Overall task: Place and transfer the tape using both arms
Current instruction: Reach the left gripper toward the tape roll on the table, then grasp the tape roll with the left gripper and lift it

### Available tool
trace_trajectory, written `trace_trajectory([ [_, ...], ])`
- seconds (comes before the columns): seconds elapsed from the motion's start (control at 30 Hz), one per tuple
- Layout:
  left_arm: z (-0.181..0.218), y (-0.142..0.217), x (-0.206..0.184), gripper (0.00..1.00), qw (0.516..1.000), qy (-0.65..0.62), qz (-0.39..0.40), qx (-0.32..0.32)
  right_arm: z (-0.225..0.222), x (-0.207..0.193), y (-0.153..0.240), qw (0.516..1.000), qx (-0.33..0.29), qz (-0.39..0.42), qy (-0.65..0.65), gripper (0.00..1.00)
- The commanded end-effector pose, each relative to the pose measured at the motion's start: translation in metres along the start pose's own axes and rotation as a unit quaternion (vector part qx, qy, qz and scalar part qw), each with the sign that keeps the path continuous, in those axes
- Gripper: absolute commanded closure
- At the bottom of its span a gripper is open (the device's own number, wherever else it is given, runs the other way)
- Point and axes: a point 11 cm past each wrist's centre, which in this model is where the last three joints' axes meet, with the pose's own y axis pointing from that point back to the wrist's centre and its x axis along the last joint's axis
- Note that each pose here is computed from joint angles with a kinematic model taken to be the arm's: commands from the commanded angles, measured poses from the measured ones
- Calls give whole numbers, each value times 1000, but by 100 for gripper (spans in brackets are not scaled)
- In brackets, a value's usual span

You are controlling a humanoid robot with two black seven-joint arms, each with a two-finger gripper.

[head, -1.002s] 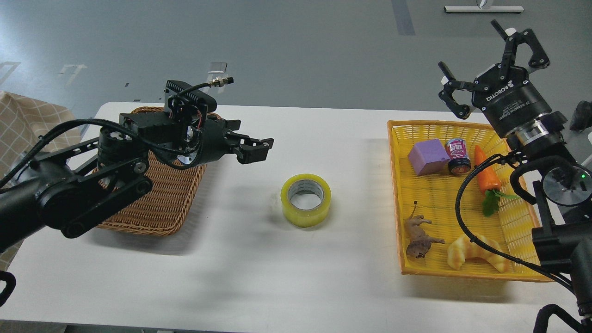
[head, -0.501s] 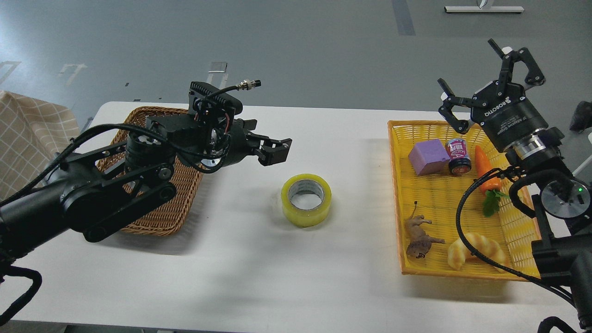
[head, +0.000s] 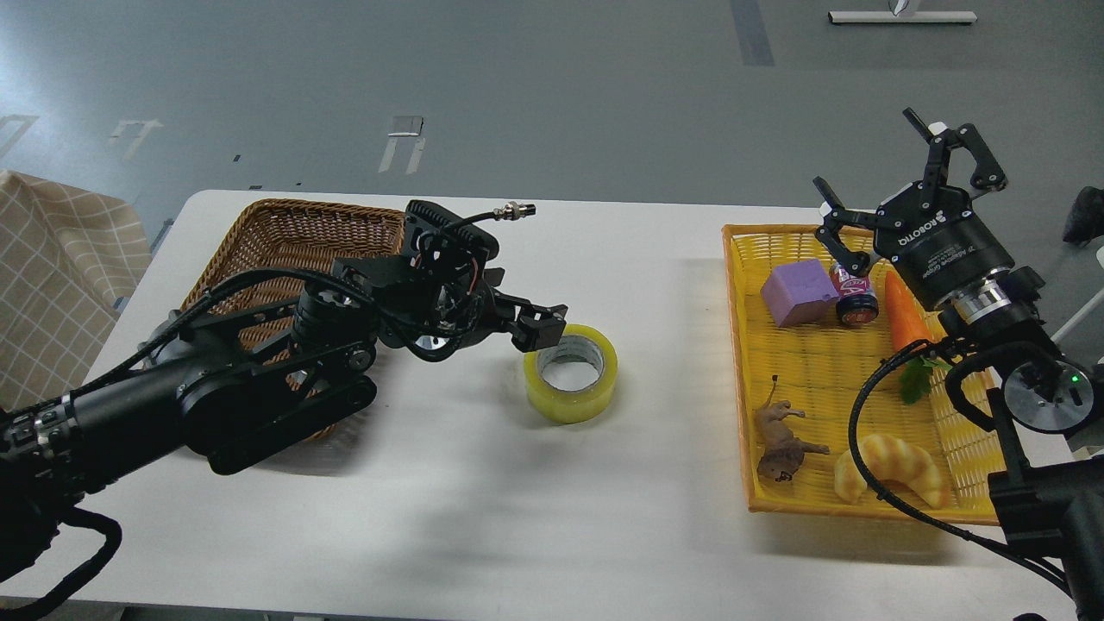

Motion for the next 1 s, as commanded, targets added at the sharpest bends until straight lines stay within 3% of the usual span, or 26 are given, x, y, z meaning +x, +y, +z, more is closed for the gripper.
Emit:
trace_trajectory([
  [0.0,8,-9,-4,3,1000,-1,-9,2,1,-1,-1,1000,-1,-1,-1,0],
  [0.27,39,-24,-4,2,1000,5,-11,-27,0,1,0,1000,0,1,1,0],
  [0.97,21,-42,-25,2,999,16,-47,8,3,1,1,1000,-3,2,-2,0],
])
